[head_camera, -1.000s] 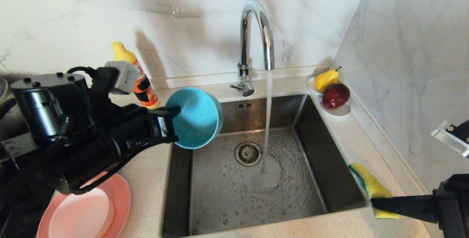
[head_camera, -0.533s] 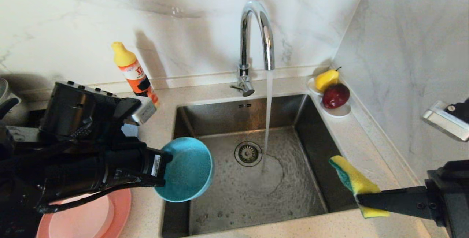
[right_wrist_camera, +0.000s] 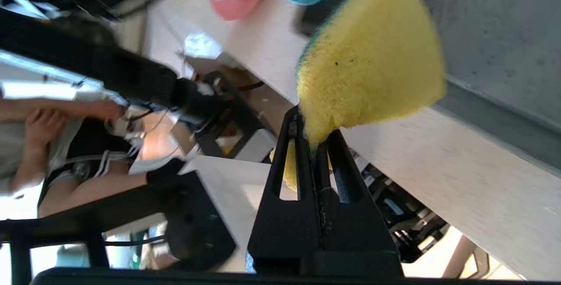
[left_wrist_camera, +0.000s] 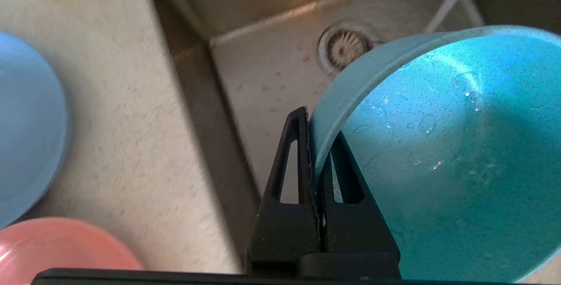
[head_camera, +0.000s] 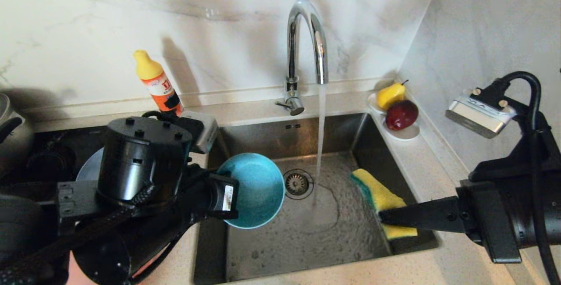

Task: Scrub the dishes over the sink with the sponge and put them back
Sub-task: Wipe the bowl

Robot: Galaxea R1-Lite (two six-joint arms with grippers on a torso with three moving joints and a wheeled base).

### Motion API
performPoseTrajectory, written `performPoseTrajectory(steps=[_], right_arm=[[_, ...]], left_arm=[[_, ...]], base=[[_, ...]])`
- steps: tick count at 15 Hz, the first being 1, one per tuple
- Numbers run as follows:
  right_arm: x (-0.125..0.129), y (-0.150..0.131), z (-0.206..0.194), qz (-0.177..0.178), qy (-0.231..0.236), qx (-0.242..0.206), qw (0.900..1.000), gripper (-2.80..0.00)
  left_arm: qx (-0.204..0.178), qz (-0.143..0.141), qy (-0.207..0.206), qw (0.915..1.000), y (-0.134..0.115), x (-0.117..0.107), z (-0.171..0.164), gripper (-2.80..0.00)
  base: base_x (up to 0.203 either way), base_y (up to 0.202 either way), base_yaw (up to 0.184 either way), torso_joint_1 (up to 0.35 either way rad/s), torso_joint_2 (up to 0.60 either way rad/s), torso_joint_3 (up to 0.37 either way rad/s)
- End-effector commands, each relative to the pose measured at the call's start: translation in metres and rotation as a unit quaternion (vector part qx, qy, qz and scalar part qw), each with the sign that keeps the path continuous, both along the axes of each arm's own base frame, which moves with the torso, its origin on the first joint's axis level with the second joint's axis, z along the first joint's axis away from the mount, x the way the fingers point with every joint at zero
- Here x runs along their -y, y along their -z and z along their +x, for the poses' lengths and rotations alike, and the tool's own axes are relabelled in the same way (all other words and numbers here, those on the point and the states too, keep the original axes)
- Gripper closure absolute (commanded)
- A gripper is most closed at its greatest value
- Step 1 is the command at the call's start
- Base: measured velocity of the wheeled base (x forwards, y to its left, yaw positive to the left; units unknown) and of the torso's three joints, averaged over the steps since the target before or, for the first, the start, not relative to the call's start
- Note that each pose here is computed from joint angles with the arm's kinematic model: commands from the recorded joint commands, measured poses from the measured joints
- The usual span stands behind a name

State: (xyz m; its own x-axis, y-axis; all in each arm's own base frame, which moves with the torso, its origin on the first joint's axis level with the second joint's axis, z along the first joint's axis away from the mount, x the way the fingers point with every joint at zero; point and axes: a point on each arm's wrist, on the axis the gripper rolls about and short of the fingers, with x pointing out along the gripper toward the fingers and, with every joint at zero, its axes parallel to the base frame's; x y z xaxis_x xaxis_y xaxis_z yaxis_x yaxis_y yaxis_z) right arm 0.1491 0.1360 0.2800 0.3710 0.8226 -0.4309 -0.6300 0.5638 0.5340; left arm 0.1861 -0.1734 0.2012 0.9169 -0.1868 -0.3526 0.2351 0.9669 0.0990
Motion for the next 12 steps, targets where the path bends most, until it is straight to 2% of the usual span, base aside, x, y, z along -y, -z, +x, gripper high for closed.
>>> performPoseTrajectory(steps=[1,5,12], right_arm=[[-0.015,0.001,0.005,-0.005,-0.019,-0.01,1.0,0.0],[-0.04,0.005,0.017,-0.023,-0.039,-0.031,0.999,0.0],[-0.078,0.014,0.045,-0.032,-0.043,-0.06,0.997,0.0]], left_arm=[[0.01,0.003,0.005,0.9999,0.009,0.009,-0.007,0.0],[0.037,-0.016,0.022,0.9989,0.014,0.018,-0.019,0.0],[0.064,-0.017,0.011,0.9977,0.021,0.031,-0.015,0.0]], base=[[0.0,0.0,0.0,0.0,0.0,0.0],[0.0,0.0,0.0,0.0,0.0,0.0],[0.0,0.0,0.0,0.0,0.0,0.0]])
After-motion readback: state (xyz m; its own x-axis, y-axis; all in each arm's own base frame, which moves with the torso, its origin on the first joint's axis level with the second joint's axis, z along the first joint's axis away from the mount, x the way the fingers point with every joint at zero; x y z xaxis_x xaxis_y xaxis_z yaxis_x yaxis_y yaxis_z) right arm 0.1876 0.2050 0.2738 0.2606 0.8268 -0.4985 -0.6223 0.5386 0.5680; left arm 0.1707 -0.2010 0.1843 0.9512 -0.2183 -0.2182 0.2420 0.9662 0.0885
